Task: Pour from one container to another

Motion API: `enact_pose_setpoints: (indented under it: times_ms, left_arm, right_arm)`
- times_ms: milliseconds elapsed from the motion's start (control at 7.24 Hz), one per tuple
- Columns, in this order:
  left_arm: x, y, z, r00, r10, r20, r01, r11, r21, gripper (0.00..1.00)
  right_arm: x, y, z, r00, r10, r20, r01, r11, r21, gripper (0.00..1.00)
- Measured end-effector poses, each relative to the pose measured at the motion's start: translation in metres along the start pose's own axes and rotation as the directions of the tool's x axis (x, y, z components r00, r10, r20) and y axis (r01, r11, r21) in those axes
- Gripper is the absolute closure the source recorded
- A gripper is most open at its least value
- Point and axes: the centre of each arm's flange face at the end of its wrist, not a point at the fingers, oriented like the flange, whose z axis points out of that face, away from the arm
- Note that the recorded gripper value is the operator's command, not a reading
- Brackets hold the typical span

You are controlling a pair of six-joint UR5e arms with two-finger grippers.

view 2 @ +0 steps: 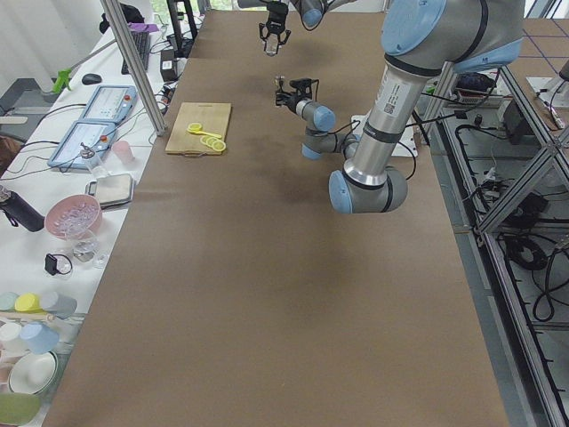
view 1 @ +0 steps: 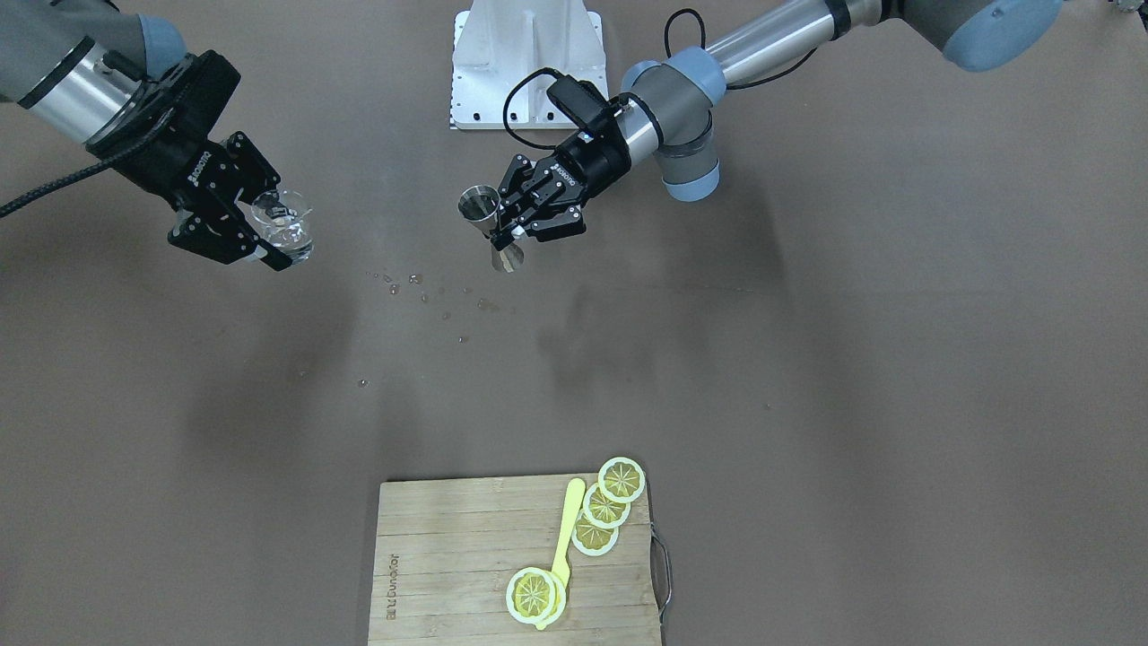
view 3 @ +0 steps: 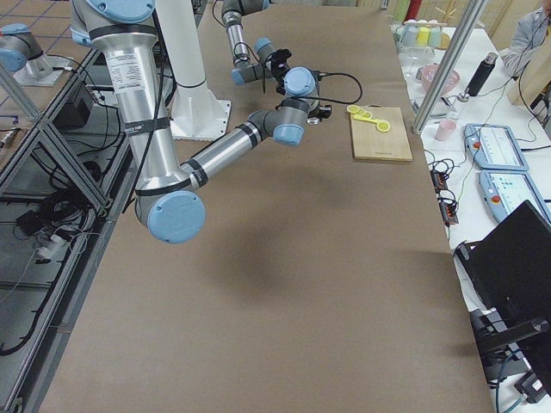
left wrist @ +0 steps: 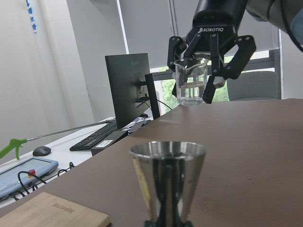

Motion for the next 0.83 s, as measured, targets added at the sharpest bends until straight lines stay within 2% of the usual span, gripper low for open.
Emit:
enact_pose_setpoints:
  times_ms: [414,829]
  left_arm:
    - [0.002,-0.004,0.003,1.000,-0.002,-0.002,0.002,1.000,0.006,1.00]
    - [0.002,-0.008,0.003,1.000,-0.005,-0.005,0.005,1.000,0.014,1.00]
  right_arm:
    - [-0.016,-0.061,0.010,1.000,0.021,0.012,-0.019,0.995,-0.098,1.00]
    - [-0.031,-0.082,0.008,0.999,0.037,-0.010,-0.038,0.980,-0.198,1.00]
